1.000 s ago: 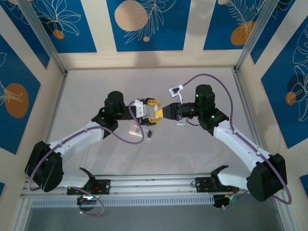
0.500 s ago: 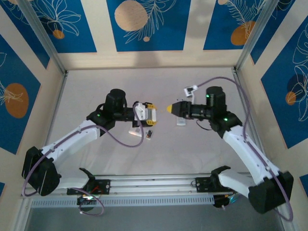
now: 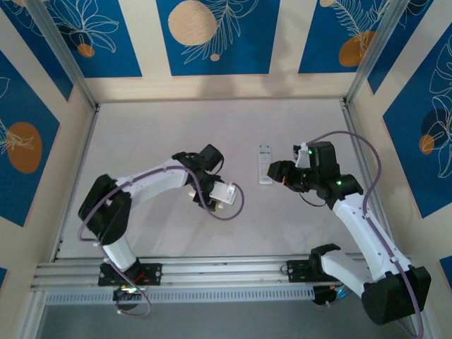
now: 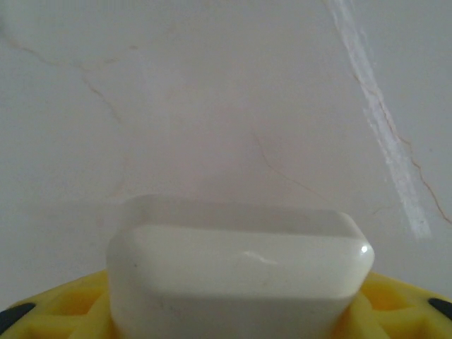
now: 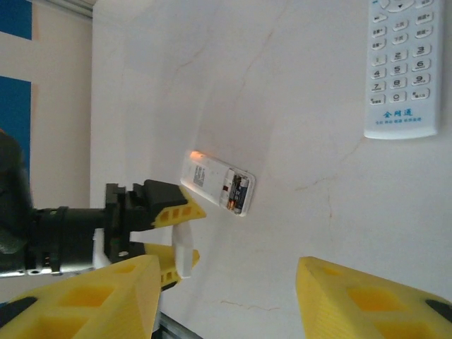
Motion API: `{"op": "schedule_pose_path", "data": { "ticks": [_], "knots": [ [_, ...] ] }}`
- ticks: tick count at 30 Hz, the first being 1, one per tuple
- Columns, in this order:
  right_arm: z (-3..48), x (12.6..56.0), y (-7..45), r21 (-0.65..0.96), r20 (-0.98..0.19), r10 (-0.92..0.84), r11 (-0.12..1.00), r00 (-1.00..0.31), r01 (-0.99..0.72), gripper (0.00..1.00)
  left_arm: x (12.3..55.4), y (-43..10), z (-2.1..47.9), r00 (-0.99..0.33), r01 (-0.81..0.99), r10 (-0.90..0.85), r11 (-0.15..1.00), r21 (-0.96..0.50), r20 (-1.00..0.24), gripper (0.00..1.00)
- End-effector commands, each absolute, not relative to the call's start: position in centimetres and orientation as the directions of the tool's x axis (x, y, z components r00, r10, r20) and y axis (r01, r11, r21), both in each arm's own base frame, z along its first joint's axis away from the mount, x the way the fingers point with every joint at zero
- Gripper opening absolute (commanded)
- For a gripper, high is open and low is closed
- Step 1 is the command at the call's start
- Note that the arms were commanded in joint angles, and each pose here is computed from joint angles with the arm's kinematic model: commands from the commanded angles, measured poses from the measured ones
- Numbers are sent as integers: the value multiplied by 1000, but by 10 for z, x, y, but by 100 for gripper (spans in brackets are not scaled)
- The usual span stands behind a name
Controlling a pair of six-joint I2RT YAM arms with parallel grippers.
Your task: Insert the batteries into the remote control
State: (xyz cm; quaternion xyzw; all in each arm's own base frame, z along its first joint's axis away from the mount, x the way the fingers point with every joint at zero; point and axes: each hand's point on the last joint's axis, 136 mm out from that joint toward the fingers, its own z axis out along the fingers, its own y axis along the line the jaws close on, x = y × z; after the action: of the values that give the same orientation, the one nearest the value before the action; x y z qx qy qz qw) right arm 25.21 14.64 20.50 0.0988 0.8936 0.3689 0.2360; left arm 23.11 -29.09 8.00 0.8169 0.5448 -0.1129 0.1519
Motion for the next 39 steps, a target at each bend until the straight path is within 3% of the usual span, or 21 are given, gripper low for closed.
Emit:
{"op": "schedule_pose_path", "data": {
  "ticks": [1,18,30,36,39],
  "knots": [
    [203,248,143,702,-335,360,712,-871,24,54,236,-281,64,439,898,866,-432,84,-238,53],
    [197,243,137,712,-313,387,700,-868,55,54,267,-286,32,446,894,877,-445,48,-177,61],
    [202,241,142,742,-285,393,667,-874,58,54,276,-271,21,384,923,918,-385,3,-101,64],
    [195,239,140,731,-282,393,679,-875,70,54,279,-284,45,370,929,911,-360,89,-180,66],
    [182,240,142,706,-303,371,706,-878,54,54,287,-303,90,317,937,884,-236,258,-343,73]
  ]
}}
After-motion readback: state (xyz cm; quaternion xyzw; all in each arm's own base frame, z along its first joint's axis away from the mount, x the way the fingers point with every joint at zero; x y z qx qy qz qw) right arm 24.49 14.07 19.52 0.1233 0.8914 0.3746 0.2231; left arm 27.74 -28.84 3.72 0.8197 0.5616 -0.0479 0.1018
